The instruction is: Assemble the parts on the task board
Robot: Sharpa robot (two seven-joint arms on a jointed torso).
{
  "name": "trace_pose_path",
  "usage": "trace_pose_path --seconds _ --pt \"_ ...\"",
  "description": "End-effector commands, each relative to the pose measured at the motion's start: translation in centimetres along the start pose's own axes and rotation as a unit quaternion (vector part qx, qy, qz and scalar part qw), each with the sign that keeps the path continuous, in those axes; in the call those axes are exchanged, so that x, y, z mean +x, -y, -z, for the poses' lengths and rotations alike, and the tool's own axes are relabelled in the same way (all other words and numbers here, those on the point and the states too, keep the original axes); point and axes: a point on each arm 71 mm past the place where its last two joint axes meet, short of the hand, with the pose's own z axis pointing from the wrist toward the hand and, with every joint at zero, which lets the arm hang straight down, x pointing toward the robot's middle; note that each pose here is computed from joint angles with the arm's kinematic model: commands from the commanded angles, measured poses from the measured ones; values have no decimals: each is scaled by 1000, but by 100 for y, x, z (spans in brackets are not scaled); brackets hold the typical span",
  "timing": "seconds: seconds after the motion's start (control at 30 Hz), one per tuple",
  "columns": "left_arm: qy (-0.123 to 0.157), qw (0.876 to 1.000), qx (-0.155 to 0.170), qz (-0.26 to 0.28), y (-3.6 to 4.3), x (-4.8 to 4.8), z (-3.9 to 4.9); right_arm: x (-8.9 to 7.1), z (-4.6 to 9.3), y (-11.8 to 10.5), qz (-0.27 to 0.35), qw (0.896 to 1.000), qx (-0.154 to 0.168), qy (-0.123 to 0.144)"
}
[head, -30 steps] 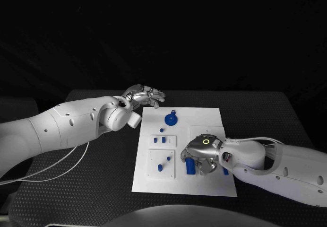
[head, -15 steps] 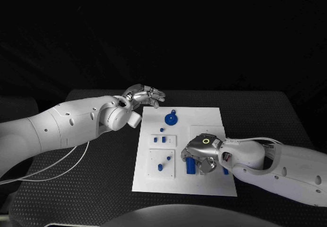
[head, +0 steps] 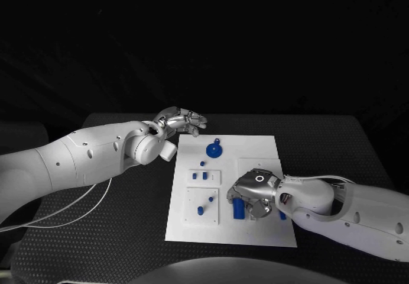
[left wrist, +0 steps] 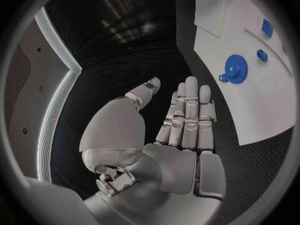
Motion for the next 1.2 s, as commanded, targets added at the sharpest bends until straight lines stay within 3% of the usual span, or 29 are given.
trace_pose_path --seconds 0.03,0.5,1.2 --pt "-10 1000 1 2 10 24 -5 56 10 -68 -2 1000 -24 -1" --pt "-12 1000 0 2 7 32 -7 -18 57 -9 -7 1000 -19 18" --pt "-14 1000 -2 2 5 37 -11 -131 85 56 -25 999 -16 21"
